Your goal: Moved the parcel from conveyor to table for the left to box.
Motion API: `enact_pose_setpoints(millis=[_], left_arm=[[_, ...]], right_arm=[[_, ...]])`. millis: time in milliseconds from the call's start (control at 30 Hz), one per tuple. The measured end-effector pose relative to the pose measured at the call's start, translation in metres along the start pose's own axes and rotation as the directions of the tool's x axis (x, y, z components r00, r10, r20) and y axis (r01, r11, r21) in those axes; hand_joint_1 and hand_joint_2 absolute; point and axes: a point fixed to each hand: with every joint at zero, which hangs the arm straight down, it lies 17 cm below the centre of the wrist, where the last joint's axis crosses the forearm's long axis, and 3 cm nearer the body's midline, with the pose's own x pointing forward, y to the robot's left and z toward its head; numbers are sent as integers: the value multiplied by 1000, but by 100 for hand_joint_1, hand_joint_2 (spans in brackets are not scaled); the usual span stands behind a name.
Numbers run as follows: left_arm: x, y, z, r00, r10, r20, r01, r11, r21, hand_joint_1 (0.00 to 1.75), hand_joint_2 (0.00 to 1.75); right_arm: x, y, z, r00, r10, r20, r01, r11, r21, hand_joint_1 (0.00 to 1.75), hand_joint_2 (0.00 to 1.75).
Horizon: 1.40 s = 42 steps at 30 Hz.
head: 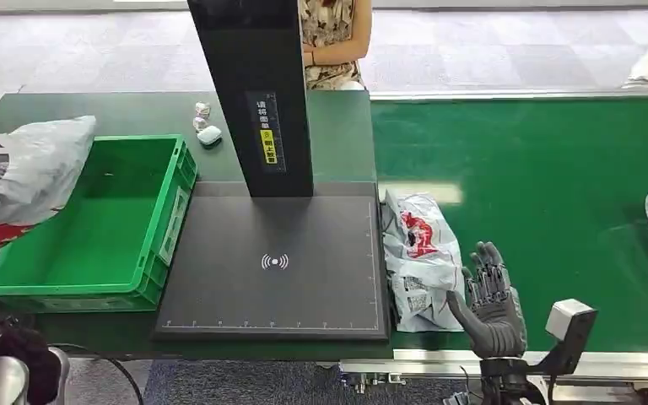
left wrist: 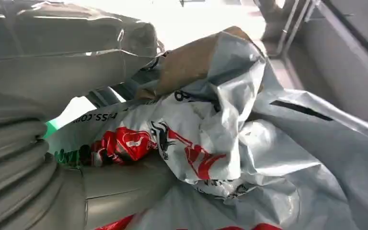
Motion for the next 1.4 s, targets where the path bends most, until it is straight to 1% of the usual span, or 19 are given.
enact_pose_setpoints(millis=[67, 200, 333, 433, 467, 500, 667, 700, 800, 833, 900, 967, 1000, 1033, 1100, 1133, 1200, 1300, 1400], left_arm=[[-23, -2, -5, 996, -80, -51, 79, 997, -17, 175, 175], [-76, -15, -6, 961, -224, -162, 206, 971, -121, 175, 175], [-122, -33, -2, 922, -304, -241, 249, 940, -233, 175, 175], [-145, -40, 1, 900, -346, -266, 271, 921, -282, 175, 175], [-151, -41, 2, 892, -359, -274, 278, 915, -293, 12, 175], [-157, -43, 4, 883, -374, -282, 285, 907, -310, 0, 175], [-180, -53, 11, 852, -425, -305, 307, 878, -367, 0, 175], [-181, -54, 10, 852, -425, -306, 306, 878, -367, 0, 0], [-176, -52, 3, 868, -405, -288, 304, 891, -336, 0, 0], [-168, -48, -2, 882, -390, -264, 307, 902, -305, 0, 0], [-145, -40, -12, 912, -358, -202, 311, 922, -231, 0, 0], [-110, -25, -21, 946, -302, -116, 287, 949, -127, 0, 0], [-91, -17, -21, 960, -273, -65, 268, 960, -77, 0, 175], [-72, -8, -18, 969, -248, -11, 247, 968, -31, 0, 175], [-16, 13, -7, 969, -189, 156, 178, 981, 82, 0, 175], [9, 20, 1, 961, -167, 219, 145, 983, 113, 0, 175], [51, 29, 14, 941, -150, 303, 110, 983, 145, 0, 175], [105, 42, 22, 907, -147, 395, 72, 978, 198, 0, 175], [143, 46, 40, 883, -170, 437, 83, 974, 212, 0, 175]], right_arm=[[1, 2, 0, 1000, 0, 0, 0, 1000, 2, 0, 175], [3, 5, -1, 1000, 0, -1, 0, 1000, 4, 0, 175], [3, 5, -2, 1000, 5, -7, -5, 1000, 0, 0, 175], [4, 4, -3, 1000, 7, -4, -7, 1000, -4, 0, 175], [5, 3, -3, 1000, 7, -4, -7, 1000, -5, 0, 175], [5, 3, -3, 1000, 7, -3, -7, 1000, -5, 0, 175], [4, 3, -3, 1000, 6, -4, -6, 1000, -6, 0, 175], [4, 3, -3, 1000, 3, -4, -3, 1000, -6, 0, 175], [4, 1, -4, 1000, -1, -3, 1, 1000, -13, 0, 175], [4, 0, -4, 1000, 0, -4, 0, 1000, -16, 0, 175], [4, -2, -3, 1000, 2, -5, -2, 1000, -26, 0, 175], [3, -5, -1, 1000, 4, -7, -5, 999, -35, 0, 175], [2, -7, 1, 1000, 6, -8, -7, 999, -39, 0, 175], [1, -8, 3, 1000, 8, -9, -8, 999, -41, 0, 175], [1, -10, 6, 1000, 9, -9, -10, 999, -43, 0, 175], [0, -10, 6, 1000, 10, -9, -11, 999, -43, 0, 175], [0, -10, 6, 1000, 10, -8, -10, 999, -43, 0, 175], [0, -9, 5, 1000, 8, -6, -8, 999, -40, 0, 175], [1, -14, 4, 1000, 0, 0, 0, 998, -68, 0, 175]])
